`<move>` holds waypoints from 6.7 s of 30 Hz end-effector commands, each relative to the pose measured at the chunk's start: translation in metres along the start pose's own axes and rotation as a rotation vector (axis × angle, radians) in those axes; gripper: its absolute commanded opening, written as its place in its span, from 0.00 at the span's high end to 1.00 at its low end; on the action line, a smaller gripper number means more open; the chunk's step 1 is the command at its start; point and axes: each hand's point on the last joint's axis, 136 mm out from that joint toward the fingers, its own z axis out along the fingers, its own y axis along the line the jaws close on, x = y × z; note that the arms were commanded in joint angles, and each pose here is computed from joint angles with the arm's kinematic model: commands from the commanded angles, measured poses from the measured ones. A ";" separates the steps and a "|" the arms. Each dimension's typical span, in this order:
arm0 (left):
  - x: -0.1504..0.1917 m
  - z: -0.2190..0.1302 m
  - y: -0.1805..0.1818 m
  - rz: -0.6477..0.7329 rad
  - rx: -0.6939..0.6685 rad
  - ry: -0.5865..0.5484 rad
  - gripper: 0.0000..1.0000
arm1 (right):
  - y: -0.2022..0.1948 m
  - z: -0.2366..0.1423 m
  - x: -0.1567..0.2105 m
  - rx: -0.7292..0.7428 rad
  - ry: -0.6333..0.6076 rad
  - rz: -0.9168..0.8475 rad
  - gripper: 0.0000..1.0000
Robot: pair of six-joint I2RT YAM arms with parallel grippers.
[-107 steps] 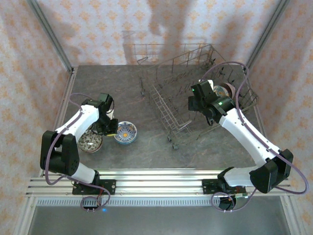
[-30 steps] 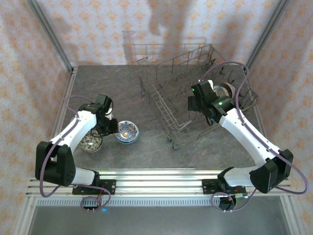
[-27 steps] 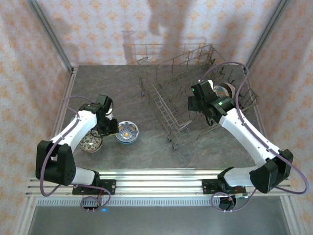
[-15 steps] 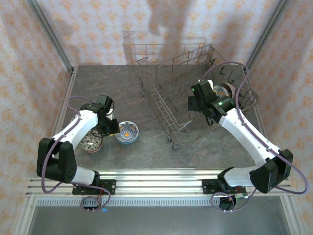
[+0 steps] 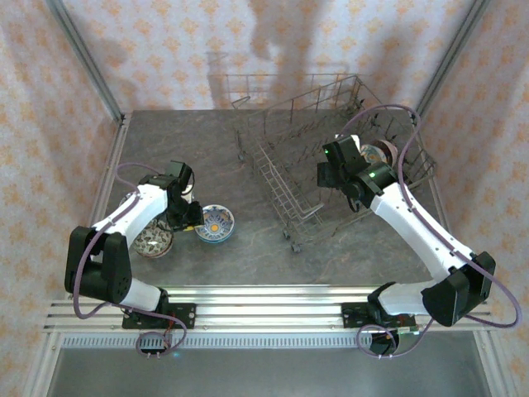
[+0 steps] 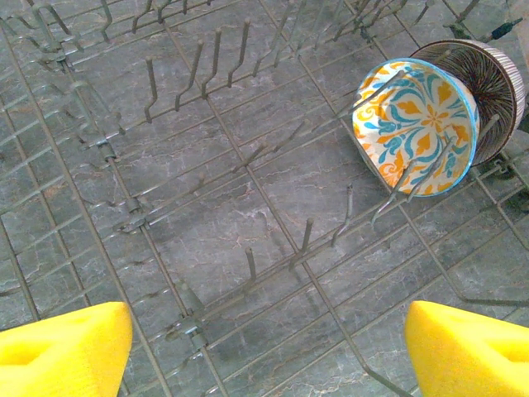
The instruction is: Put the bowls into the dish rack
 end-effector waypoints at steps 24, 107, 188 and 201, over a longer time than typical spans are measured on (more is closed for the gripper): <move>0.001 -0.020 -0.020 0.012 0.109 -0.054 1.00 | 0.008 -0.001 -0.002 -0.028 0.014 0.012 0.15; -0.016 -0.166 -0.104 0.128 0.542 -0.367 1.00 | 0.268 -0.045 0.015 -0.731 0.305 -0.096 0.70; -0.003 -0.032 -0.022 -0.098 0.229 -0.109 0.13 | -0.145 0.037 -0.104 0.698 -0.113 -0.252 1.00; -0.002 -0.027 -0.022 -0.105 0.238 -0.114 0.13 | -0.146 0.069 -0.092 0.745 -0.052 -0.372 1.00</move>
